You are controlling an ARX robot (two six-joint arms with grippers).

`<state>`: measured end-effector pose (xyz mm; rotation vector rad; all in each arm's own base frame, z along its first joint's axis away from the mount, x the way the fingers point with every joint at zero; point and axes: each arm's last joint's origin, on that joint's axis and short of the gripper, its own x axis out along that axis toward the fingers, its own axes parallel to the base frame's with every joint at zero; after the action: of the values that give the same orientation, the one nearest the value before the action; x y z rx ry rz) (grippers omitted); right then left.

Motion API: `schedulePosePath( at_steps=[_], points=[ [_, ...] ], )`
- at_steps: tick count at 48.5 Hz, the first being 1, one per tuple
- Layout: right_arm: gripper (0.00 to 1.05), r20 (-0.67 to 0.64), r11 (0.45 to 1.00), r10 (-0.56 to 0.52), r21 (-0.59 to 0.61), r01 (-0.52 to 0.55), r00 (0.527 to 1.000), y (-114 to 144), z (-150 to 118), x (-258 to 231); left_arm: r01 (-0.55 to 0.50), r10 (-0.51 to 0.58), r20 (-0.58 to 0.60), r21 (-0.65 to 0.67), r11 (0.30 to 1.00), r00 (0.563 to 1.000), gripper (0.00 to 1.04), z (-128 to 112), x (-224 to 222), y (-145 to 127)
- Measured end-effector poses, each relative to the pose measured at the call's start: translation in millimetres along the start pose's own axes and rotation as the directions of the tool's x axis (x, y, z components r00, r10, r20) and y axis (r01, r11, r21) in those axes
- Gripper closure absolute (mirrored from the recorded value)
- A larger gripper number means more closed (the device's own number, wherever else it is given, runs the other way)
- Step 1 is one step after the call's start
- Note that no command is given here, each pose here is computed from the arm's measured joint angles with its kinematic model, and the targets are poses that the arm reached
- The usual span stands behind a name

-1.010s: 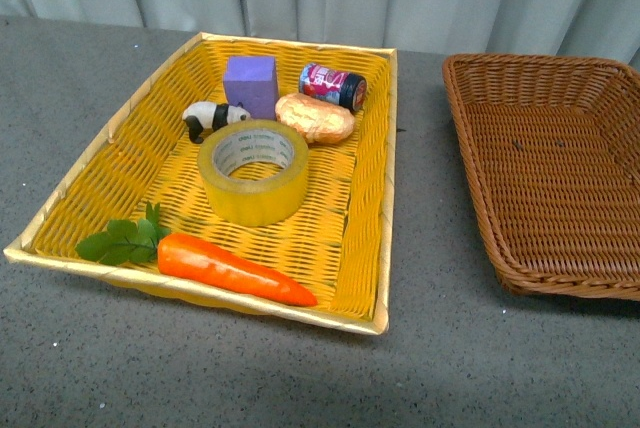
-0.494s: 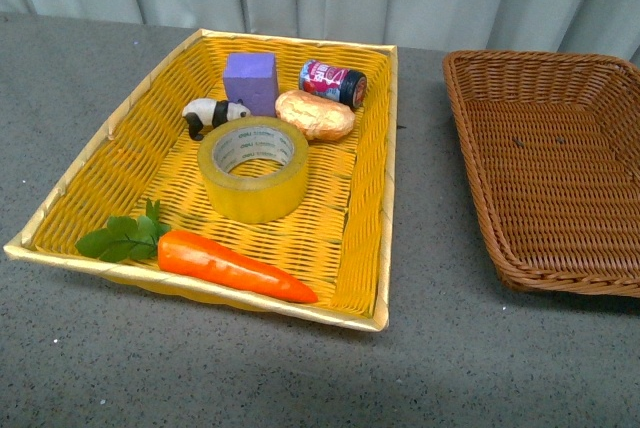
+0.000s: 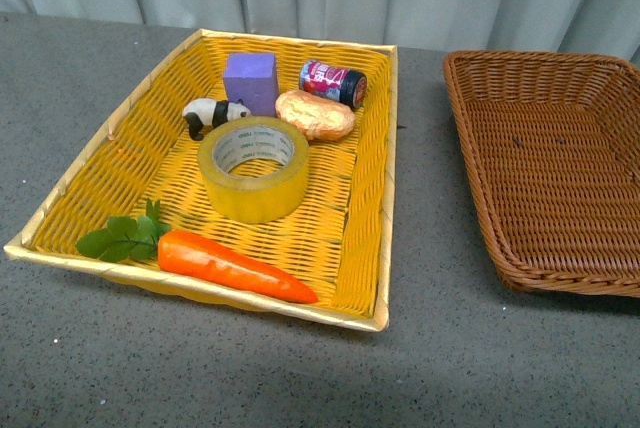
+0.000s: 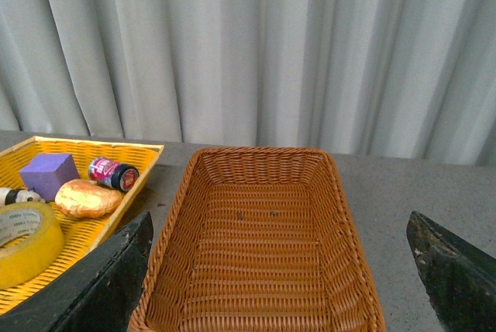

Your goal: Move tape to another basket

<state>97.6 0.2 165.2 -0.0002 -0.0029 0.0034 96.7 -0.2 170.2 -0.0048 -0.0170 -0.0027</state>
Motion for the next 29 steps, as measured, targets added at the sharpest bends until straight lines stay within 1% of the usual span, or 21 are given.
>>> schedulePosePath(
  at_steps=[29],
  points=[
    [0.09,0.000,1.000,0.000,0.000,0.000,1.000,0.0,0.0,0.0,0.000,0.000,0.000,0.000,1.000,1.000,0.07,0.0,0.0,0.0]
  ],
)
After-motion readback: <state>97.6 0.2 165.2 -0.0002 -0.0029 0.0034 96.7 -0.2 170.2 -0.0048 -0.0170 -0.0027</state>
